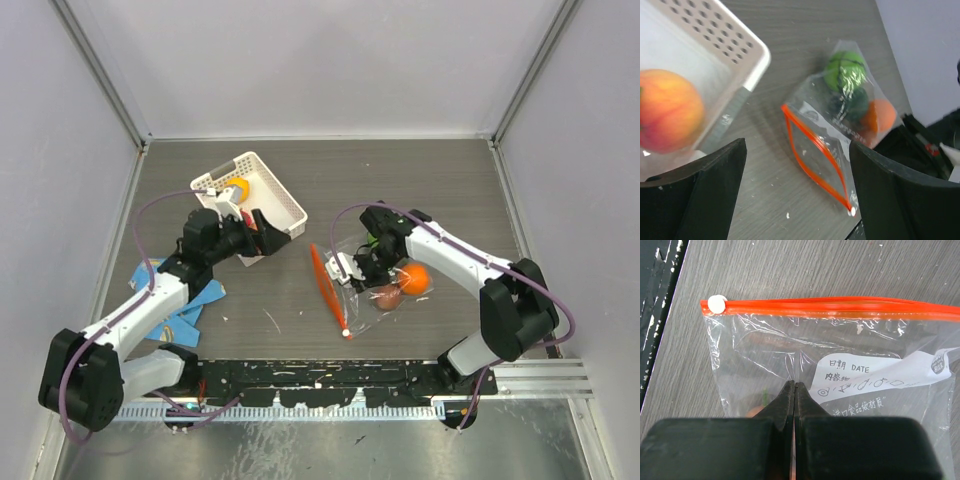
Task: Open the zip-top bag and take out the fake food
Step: Pick up the fake fruit from the zipper food storage bag.
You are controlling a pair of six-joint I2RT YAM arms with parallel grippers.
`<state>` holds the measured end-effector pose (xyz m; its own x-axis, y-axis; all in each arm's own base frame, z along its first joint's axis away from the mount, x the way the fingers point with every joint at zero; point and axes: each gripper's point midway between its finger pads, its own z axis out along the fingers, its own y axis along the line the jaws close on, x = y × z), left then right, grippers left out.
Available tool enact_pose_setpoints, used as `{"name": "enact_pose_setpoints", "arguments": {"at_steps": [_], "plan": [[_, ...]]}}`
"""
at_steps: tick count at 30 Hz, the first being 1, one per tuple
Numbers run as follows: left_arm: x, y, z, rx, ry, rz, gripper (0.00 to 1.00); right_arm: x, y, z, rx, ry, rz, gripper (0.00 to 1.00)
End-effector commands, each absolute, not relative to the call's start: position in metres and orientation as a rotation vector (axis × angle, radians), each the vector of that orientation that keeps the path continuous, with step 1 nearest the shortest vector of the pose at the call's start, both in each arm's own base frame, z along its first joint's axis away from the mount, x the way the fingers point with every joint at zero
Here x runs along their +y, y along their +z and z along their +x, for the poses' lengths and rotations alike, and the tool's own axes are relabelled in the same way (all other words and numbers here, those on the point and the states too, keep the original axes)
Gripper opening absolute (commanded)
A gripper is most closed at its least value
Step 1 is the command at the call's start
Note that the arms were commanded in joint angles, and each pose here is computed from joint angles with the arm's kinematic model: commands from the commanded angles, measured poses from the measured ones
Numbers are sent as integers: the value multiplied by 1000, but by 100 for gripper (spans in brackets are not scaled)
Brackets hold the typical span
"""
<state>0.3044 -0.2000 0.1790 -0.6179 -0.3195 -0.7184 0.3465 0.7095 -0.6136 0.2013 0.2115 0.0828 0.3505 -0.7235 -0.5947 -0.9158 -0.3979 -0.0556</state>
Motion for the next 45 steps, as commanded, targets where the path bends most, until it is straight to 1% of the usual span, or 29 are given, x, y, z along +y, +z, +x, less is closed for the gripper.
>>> {"name": "enact_pose_setpoints", "arguments": {"at_steps": [1,4,6,12,18,21,26,32,37,40,45], "plan": [[-233,197,281,1909,-1100,162,80,221,117,206,1337,690,-2177,1],[-245,187,267,1913,-1137,200,74,220,124,208,1324,689,-2155,1],[-252,184,260,1905,-1161,222,67,218,126,208,1325,690,-2146,1],[-275,166,239,1909,-1220,291,56,217,130,208,1318,698,-2134,1],[-286,128,231,2008,-1180,310,36,216,130,209,1318,699,-2132,1],[-287,111,228,2052,-1142,323,30,215,134,210,1319,699,-2122,1],[-297,90,224,2107,-1117,372,29,206,139,216,1339,675,-2091,1],[-316,85,224,2092,-1144,420,29,185,142,230,1402,614,-2043,2],[-328,86,226,2066,-1162,447,29,155,137,251,1523,504,-1982,5],[-332,87,225,2054,-1169,461,29,137,132,264,1605,438,-1937,11],[-336,84,224,2052,-1173,477,31,115,119,286,1735,294,-1863,25]]}}
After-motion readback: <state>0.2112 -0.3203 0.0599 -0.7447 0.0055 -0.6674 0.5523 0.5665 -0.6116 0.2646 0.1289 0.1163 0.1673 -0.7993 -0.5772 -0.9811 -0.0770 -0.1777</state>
